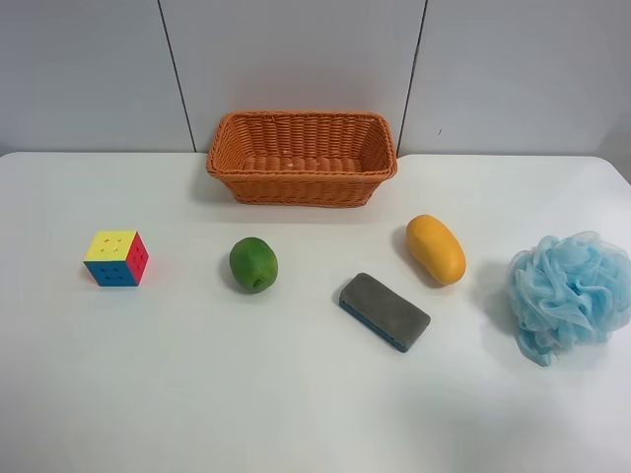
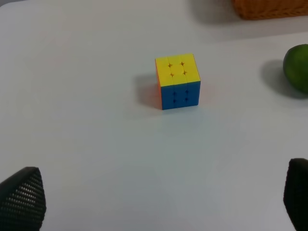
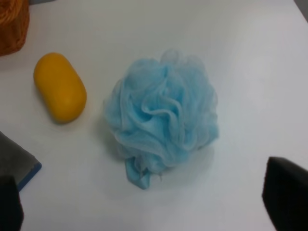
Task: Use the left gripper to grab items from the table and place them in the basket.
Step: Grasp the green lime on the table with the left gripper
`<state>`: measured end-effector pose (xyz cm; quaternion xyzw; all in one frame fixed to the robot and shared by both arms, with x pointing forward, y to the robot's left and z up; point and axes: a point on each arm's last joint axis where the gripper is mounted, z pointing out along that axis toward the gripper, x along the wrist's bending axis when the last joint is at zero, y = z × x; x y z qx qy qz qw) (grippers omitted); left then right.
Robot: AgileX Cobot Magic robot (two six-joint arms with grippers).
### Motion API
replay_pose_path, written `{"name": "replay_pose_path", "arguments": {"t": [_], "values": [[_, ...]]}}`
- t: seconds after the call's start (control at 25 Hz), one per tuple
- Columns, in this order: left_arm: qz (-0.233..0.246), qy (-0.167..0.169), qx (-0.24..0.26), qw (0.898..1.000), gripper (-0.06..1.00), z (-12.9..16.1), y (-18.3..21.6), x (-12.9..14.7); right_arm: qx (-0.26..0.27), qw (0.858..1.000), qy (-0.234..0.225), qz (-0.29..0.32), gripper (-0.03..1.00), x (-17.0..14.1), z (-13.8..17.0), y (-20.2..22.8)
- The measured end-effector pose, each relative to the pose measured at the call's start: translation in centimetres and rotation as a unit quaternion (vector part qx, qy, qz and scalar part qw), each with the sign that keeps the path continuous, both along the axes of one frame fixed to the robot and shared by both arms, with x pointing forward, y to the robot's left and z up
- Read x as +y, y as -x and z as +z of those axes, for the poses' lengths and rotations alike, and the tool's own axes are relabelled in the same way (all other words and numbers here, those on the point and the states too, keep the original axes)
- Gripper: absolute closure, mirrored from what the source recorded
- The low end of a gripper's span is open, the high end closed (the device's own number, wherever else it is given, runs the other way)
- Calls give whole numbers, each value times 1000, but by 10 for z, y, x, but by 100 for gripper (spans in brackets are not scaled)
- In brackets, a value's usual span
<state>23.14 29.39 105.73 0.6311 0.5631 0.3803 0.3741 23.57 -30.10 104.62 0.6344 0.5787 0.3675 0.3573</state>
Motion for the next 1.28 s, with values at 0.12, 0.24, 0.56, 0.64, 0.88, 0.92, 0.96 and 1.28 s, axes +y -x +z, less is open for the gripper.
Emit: {"name": "replay_pose_path", "arguments": {"t": [0.12,0.24,0.56,0.64,0.88,0.92,0.96,1.28], "values": [[0,0,0,1000,-5,0,0,0,0,1000,0,0,-2,0,0,0],[0,0,0,1000,-5,0,0,0,0,1000,0,0,-2,0,0,0],[0,0,0,1000,-5,0,0,0,0,1000,0,0,-2,0,0,0],[0,0,0,1000,-5,0,0,0,0,1000,0,0,-2,0,0,0],[0,0,0,1000,-5,0,0,0,0,1000,0,0,-2,0,0,0],[0,0,0,1000,-5,0,0,0,0,1000,0,0,-2,0,0,0],[0,0,0,1000,-5,0,0,0,0,1000,0,0,-2,0,0,0],[-2,2,51,999,-5,24,-15,0,0,1000,0,0,-2,0,0,0]]}}
